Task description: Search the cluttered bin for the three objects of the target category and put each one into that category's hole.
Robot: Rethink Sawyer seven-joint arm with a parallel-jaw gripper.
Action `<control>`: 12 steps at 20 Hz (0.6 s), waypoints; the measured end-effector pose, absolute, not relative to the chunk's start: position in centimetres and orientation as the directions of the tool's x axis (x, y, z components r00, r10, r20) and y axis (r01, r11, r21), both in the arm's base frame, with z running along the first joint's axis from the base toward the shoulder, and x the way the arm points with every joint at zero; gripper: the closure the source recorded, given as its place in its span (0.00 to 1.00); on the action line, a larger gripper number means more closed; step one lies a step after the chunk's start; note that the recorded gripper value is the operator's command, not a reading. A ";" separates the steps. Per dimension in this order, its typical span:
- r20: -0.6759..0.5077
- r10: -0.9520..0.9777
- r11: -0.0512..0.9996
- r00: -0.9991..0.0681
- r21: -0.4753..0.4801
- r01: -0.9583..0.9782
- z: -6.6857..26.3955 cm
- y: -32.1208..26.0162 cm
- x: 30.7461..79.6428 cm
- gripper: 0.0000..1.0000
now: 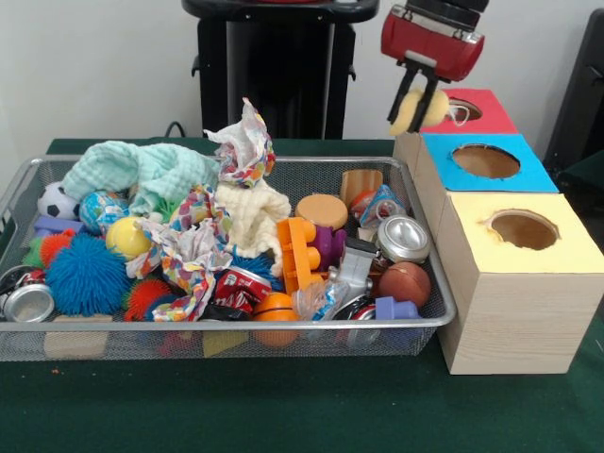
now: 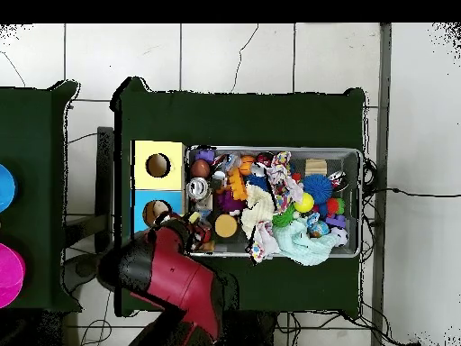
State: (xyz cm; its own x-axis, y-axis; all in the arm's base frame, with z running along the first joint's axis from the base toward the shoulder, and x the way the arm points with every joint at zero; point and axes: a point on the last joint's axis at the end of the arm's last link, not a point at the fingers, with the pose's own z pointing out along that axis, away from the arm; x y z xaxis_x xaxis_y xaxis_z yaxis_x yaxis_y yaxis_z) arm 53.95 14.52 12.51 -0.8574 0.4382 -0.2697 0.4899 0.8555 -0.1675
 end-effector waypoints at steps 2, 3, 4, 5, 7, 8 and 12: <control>-0.246 0.444 0.852 -0.862 -0.181 0.491 12.6 15.8 52.8 1.00; -0.238 0.446 0.851 -0.862 -0.185 0.492 12.6 16.1 52.5 1.00; -0.229 0.449 0.850 -0.864 -0.189 0.492 12.7 16.4 52.1 1.00; -0.214 0.453 0.848 -0.865 -0.196 0.493 12.8 16.9 51.6 1.00; -0.196 0.456 0.846 -0.868 -0.208 0.492 13.1 17.4 50.8 1.00; -0.192 0.457 0.845 -0.869 -0.211 0.491 13.2 17.5 50.6 1.00; -0.177 0.447 0.835 -0.877 -0.269 0.480 13.9 17.4 49.0 1.00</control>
State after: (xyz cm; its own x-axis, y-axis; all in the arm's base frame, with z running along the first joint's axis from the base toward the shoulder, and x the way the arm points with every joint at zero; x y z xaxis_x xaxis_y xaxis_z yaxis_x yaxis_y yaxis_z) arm 49.03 17.36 13.90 -0.8768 0.4472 -0.1767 0.4801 0.8351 -0.2686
